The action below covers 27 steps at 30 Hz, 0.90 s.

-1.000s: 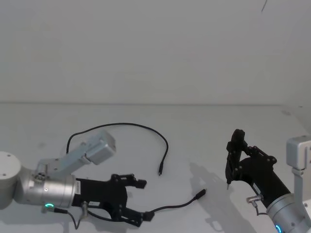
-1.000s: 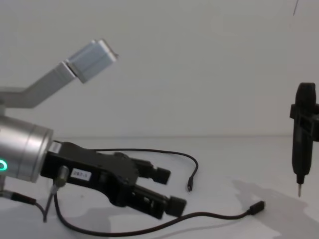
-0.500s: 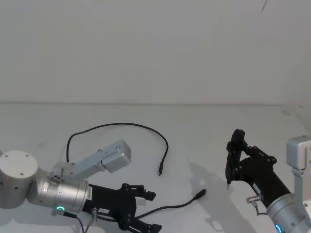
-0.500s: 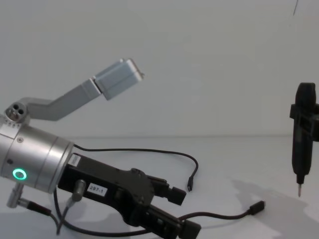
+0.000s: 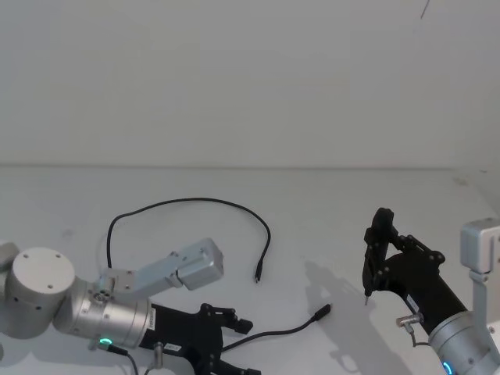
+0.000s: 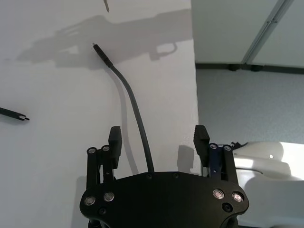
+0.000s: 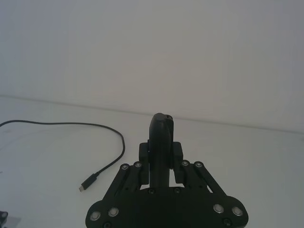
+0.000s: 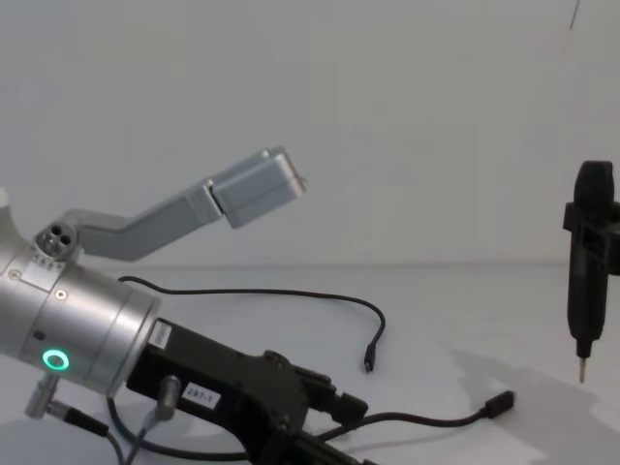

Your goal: Pick up the data cable with the one hand.

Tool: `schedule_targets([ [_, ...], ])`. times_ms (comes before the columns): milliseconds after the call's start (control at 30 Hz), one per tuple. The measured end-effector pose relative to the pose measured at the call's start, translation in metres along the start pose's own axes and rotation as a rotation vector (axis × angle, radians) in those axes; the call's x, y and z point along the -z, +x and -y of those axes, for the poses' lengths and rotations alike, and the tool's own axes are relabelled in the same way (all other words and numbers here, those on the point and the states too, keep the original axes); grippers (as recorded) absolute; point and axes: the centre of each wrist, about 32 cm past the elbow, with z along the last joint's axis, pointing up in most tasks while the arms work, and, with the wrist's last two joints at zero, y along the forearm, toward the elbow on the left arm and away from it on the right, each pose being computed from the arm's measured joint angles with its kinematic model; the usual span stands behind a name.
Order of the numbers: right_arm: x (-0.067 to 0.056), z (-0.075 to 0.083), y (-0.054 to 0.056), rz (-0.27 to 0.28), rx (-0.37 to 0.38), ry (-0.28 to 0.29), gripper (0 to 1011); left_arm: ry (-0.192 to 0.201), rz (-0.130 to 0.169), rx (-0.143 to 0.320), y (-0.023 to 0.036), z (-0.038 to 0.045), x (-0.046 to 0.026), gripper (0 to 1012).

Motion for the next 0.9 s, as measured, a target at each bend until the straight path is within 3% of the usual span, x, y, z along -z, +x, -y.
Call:
schedule_targets([
  [200, 0.0, 0.0, 0.0, 0.0, 0.0, 0.0, 279, 0.019, 0.012, -0.003, -0.0007, 0.0048, 0.0004, 798],
  [533, 0.0, 0.0, 0.0, 0.0, 0.0, 0.0, 279, 0.036, 0.024, -0.022, -0.0016, 0.0086, 0.0008, 464],
  [600, 0.0, 0.0, 0.0, 0.0, 0.0, 0.0, 279, 0.039, 0.026, -0.025, -0.0017, 0.0088, 0.0008, 443],
  [667, 0.0, 0.0, 0.0, 0.0, 0.0, 0.0, 279, 0.045, 0.03, -0.027, -0.0018, 0.0091, 0.0004, 328],
  [900, 0.0, 0.0, 0.0, 0.0, 0.0, 0.0, 279, 0.065, 0.041, -0.048, -0.0033, 0.0078, -0.0007, 242],
])
